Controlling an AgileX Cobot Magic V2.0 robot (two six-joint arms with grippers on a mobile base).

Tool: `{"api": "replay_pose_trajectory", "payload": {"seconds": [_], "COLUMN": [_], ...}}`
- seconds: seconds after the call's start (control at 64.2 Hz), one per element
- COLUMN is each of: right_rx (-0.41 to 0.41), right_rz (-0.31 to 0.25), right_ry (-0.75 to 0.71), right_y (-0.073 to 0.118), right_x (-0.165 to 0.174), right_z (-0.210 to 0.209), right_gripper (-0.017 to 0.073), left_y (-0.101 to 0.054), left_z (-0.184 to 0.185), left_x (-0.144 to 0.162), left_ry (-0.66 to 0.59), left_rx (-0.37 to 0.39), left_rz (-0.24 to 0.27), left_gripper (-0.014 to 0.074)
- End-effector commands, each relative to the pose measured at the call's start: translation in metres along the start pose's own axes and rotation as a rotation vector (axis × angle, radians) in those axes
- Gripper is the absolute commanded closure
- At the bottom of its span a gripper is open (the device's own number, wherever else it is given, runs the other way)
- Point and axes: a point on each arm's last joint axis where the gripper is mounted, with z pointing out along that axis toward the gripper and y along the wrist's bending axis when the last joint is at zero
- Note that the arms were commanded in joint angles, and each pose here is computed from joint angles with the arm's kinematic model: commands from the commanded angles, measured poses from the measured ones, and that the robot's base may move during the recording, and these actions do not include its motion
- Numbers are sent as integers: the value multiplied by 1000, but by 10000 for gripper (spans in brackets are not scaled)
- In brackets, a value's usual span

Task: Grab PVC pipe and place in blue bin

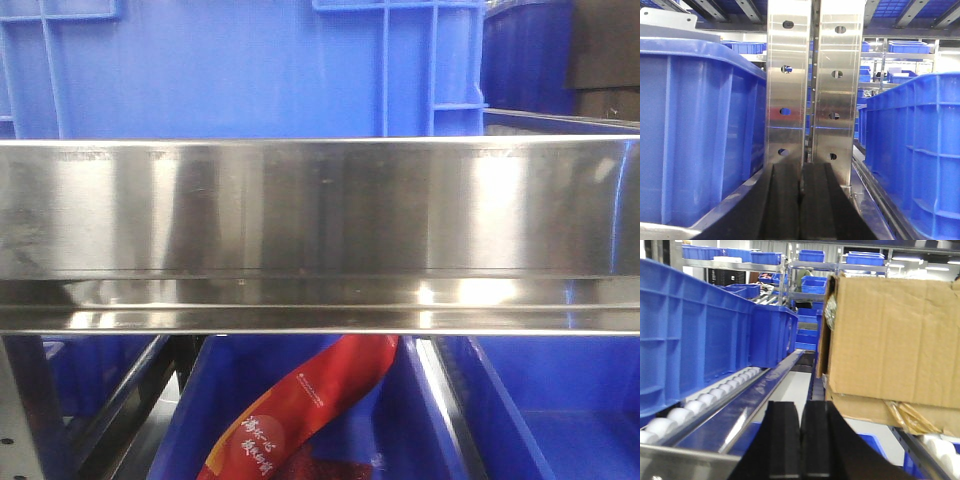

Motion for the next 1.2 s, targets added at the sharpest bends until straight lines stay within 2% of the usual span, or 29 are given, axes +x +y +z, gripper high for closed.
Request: {"api": "replay_pose_trajectory", "payload": {"seconds": [0.0, 0.577, 1.185], "right_rx": [33, 122, 126], "right_rz": [-6, -18, -19], "right_ry": [-54, -24, -13], "right_y": [-2, -7, -7], "right_x": [-2, 0, 1], "right_z": [0, 0, 0], "right_gripper": [727, 727, 727], "left_y": [0, 0, 0], "left_z": [0, 0, 0], "left_x": [-3, -3, -3], "left_ry": [-25, -25, -25], "left_rx": [5, 5, 5], "left_rz": [0, 0, 0], "left_gripper": [704, 704, 704]}}
